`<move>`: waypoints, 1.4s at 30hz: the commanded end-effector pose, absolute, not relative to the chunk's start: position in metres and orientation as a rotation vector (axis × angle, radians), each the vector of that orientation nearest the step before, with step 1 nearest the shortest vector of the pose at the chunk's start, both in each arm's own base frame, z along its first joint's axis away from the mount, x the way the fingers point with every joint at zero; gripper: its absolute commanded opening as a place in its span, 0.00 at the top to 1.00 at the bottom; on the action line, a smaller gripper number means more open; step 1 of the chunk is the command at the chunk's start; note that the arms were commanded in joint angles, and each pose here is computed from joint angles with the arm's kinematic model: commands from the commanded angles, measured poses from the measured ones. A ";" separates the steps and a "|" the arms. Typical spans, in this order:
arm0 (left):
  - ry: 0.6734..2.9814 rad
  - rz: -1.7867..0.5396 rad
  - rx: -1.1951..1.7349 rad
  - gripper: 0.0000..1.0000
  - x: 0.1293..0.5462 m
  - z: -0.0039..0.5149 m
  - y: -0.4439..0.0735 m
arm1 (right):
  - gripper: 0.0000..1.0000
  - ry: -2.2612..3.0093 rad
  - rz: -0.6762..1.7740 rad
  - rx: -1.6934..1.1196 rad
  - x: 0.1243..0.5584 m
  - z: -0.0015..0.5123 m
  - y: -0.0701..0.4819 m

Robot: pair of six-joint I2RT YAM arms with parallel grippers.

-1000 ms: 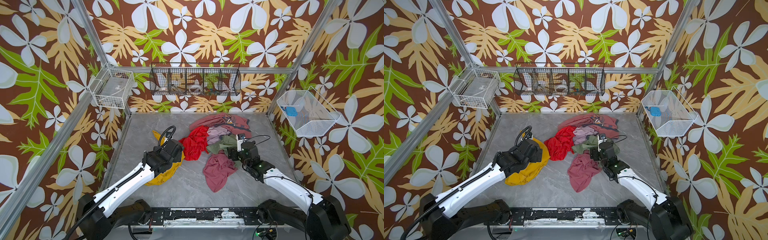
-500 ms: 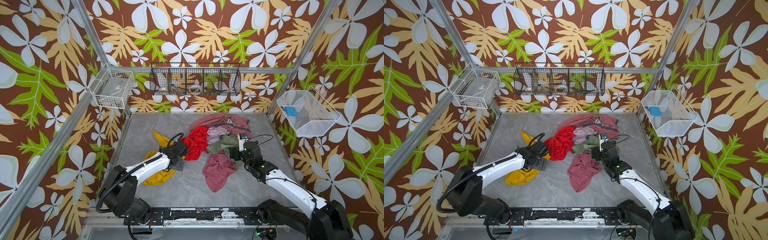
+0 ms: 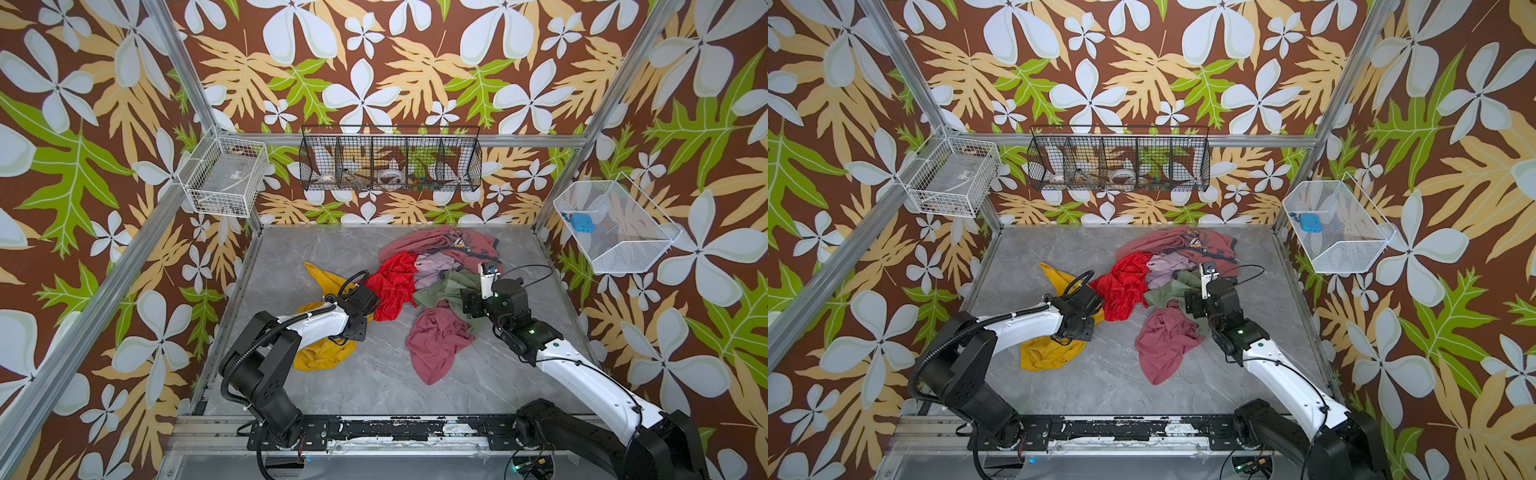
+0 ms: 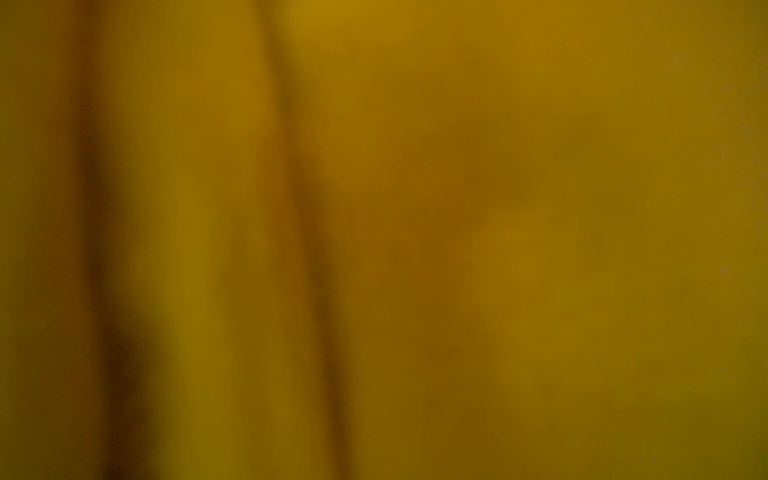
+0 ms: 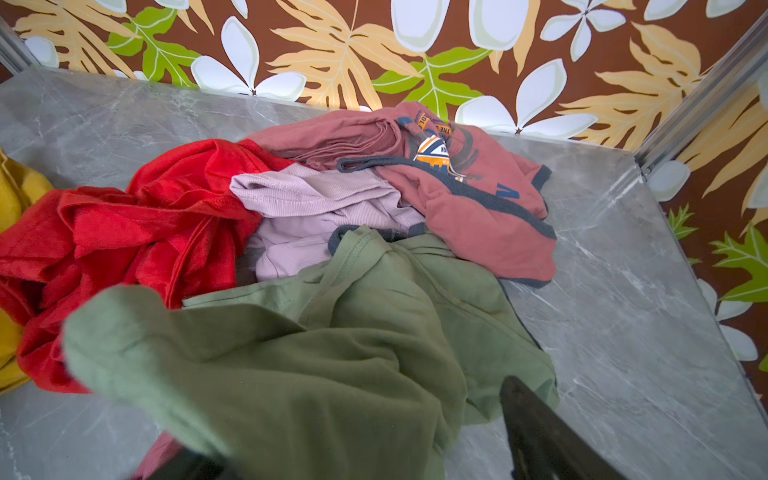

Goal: Pick out a specific cloth from the pile

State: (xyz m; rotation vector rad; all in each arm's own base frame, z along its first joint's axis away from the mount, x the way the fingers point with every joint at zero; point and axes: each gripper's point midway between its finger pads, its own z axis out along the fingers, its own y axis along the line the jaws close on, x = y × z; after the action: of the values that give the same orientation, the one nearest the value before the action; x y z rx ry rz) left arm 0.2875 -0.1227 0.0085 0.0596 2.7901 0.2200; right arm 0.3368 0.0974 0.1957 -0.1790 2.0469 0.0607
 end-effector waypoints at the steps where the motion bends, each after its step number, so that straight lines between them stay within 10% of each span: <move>1: 2.901 0.255 0.023 0.74 0.257 -0.003 -0.104 | 0.18 2.002 0.061 -0.231 0.337 0.216 0.103; 5: 2.816 0.207 -0.116 1.00 0.270 0.022 -0.088 | 0.19 1.932 0.054 -0.393 0.337 0.242 0.140; 26: 2.463 0.008 -0.510 1.00 0.319 0.112 -0.005 | 0.24 2.086 0.330 -0.928 0.365 0.140 0.440; 42: 2.394 -0.104 -0.362 1.00 0.358 0.122 -0.020 | 0.31 2.515 0.298 -0.702 0.390 0.005 0.347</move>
State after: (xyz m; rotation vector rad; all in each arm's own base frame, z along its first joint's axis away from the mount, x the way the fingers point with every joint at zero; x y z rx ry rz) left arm 0.3437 -0.0184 0.1121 -0.4184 2.4402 -0.0940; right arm 0.4042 0.3690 0.0245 -0.7452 2.4130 0.3374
